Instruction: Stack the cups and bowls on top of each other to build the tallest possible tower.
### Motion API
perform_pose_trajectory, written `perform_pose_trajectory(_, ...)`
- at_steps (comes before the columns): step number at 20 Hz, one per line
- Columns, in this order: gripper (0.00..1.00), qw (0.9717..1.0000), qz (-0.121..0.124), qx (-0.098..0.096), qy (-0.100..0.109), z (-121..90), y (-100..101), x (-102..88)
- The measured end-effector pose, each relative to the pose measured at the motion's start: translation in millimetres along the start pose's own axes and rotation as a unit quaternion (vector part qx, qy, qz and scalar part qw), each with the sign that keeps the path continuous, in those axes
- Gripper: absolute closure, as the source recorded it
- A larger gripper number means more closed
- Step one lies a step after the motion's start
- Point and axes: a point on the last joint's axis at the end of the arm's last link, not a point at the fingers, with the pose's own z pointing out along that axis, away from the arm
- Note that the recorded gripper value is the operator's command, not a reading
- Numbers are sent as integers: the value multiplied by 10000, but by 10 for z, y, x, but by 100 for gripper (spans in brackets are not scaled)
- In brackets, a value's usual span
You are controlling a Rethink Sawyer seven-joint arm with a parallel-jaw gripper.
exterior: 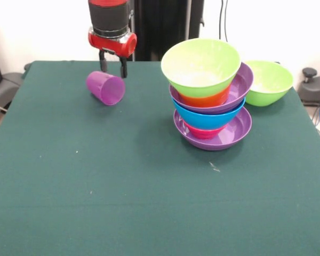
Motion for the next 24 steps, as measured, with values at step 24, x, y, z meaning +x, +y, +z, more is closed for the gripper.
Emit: perform_pose_trajectory(24,0,9340,1536,2517,2018,-976,980,-1280)
